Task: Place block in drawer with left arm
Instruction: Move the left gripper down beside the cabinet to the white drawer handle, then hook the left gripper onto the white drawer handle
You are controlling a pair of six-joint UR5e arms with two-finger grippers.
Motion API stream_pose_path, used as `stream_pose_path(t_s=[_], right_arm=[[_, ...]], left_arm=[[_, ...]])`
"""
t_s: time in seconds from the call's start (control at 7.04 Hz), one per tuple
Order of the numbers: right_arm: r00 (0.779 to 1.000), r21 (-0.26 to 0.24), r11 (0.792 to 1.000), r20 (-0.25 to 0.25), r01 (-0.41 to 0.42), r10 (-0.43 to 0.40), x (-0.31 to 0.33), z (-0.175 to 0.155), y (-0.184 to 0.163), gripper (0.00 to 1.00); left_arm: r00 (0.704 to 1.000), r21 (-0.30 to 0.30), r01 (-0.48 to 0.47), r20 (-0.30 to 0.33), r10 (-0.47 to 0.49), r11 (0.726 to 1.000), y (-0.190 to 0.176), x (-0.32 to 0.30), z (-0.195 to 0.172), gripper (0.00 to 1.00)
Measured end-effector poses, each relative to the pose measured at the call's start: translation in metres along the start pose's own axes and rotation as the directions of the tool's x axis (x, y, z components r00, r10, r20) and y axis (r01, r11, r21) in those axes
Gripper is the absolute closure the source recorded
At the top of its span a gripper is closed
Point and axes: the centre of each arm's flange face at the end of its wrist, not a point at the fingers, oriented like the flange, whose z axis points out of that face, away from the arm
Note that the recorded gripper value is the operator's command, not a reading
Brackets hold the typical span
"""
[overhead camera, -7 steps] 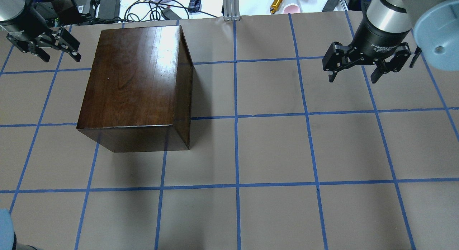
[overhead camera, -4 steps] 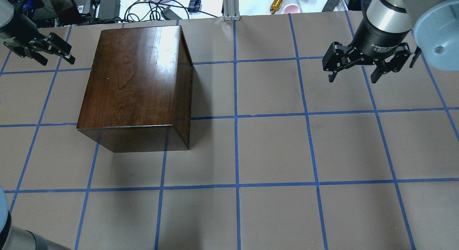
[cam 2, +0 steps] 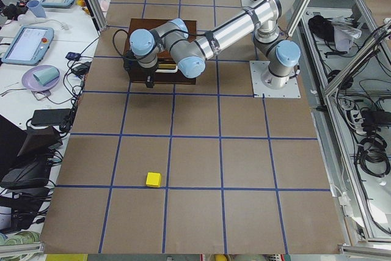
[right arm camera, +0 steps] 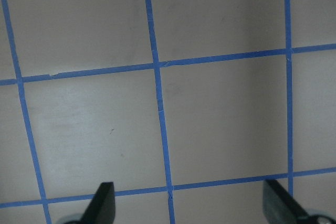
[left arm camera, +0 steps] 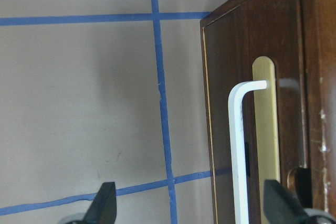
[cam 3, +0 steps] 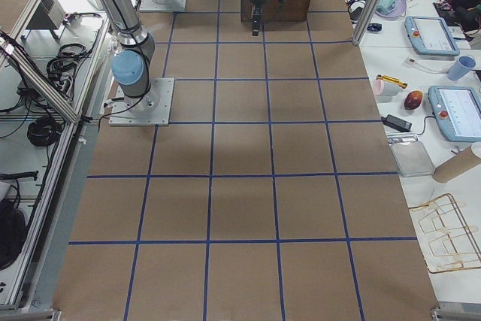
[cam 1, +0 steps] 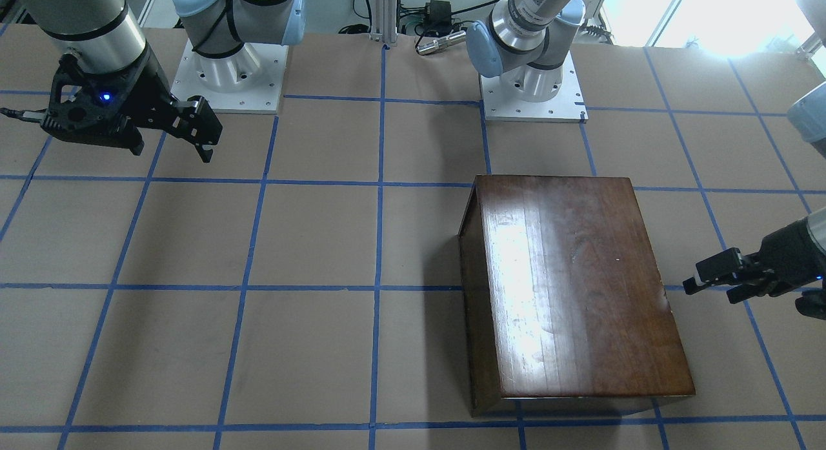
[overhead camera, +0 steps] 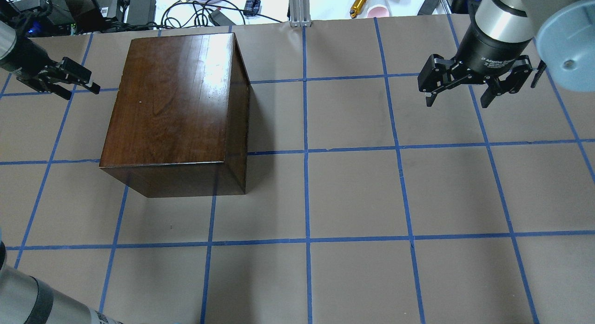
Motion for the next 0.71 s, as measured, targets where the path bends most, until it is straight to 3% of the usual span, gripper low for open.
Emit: stream_pose_path(t_s=[0.28,0.71], right_arm=[[1.000,0.000,1.000,0.000,0.000,0.000,0.000,0.000,0.000,0.00],[1.000,0.000,1.000,0.000,0.000,0.000,0.000,0.000,0.000,0.00]], left_arm=[[0.998,-0.022,0.023,-0.064,-0.025,0.999,0.006,-0.002,0.028,0.03],[0.995,-0.036,0.036,-0.090,-0.039,0.999,0.008,-0.004,0.041,0.03]])
